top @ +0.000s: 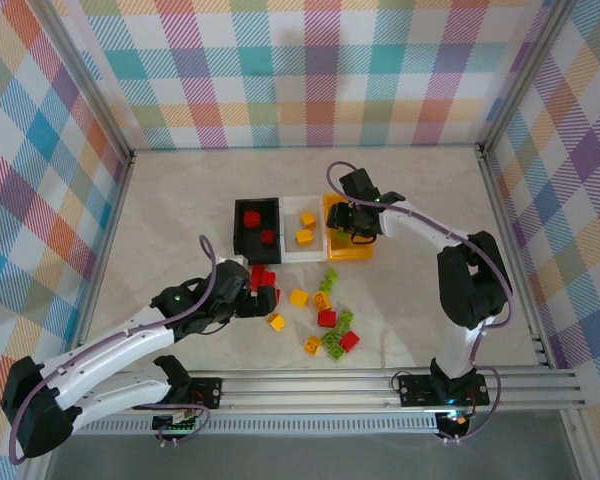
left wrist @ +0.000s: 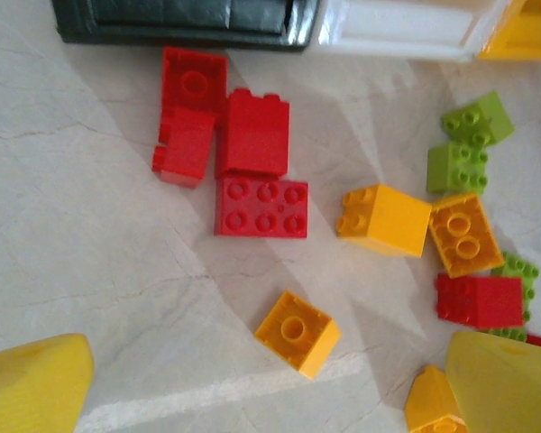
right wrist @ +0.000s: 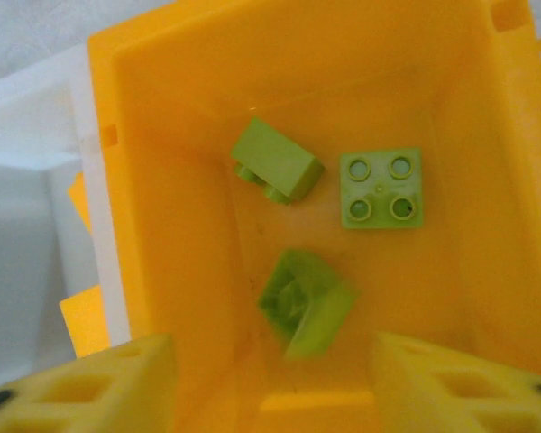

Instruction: Sort the legos into containers by color

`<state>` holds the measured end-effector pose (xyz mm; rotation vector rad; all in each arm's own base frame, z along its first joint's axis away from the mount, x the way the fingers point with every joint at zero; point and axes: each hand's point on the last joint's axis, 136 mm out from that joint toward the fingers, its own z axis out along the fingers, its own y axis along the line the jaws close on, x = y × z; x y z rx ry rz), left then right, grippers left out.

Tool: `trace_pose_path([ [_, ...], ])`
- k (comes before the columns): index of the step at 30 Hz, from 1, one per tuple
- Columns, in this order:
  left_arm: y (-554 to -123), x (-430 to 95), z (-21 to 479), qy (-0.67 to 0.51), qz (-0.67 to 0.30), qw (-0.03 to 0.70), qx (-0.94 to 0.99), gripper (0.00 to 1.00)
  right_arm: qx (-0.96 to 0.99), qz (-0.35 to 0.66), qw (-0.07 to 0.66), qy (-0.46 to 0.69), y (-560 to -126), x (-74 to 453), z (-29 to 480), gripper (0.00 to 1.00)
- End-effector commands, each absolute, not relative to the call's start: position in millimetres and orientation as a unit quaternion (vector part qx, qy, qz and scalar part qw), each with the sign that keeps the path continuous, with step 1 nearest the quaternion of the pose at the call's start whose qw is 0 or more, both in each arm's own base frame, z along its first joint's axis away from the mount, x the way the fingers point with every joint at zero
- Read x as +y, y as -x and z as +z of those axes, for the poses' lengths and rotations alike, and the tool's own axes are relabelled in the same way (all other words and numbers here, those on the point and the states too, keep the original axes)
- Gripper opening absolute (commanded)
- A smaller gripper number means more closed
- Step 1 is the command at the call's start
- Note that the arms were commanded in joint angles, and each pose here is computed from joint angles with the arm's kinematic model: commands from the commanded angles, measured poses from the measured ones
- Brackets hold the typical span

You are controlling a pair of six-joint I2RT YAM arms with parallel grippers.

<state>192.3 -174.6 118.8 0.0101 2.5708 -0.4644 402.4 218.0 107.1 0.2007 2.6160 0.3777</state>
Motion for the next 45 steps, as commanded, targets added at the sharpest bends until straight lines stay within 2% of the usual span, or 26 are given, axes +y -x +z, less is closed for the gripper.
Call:
trace_pose_path([
  [1,-173.0,-182.2,102.3,-0.062,-0.147,0.227,0.961,1.00,0.950,0.160,0.261,-0.061,-395.1,218.1,136.8,0.71],
  [4,-162.5,-195.5,86.7,-0.100,-0.133,0.205,0.965,1.00,0.945,0.183,0.264,-0.063,-376.2,214.8,141.8,0.74],
  [7,-157.1,-207.7,69.5,-0.126,-0.113,0.188,0.968,0.96,0.943,0.190,0.264,-0.067,-356.8,206.9,140.7,0.74],
  [18,-177.2,-226.6,29.4,-0.166,-0.038,0.176,0.970,0.80,0.929,0.208,0.291,-0.093,-310.9,177.8,156.0,0.74],
  [22,-178.6,-227.5,17.1,-0.176,-0.019,0.164,0.971,0.72,0.925,0.209,0.303,-0.100,-302.7,169.4,163.8,0.74],
  [26,-173.9,-229.2,10.5,-0.179,-0.022,0.149,0.972,0.60,0.922,0.206,0.309,-0.105,-296.7,163.3,165.9,0.74],
  [30,-171.8,-229.2,18.3,-0.180,-0.034,0.152,0.971,0.45,0.922,0.207,0.306,-0.110,-291.6,160.6,162.6,0.74],
  [35,-173.1,-225.7,32.5,-0.178,-0.033,0.162,0.970,0.35,0.919,0.214,0.309,-0.116,-286.6,158.2,162.6,0.74],
  [40,-199.2,-238.9,94.8,-0.163,-0.081,0.228,0.956,0.34,0.921,0.211,0.304,-0.119,-279.6,154.1,158.3,0.74],
  [45,-268.5,-256.7,153.0,-0.126,-0.117,0.281,0.944,0.34,0.925,0.210,0.291,-0.127,-271.9,151.1,145.0,0.74],
])
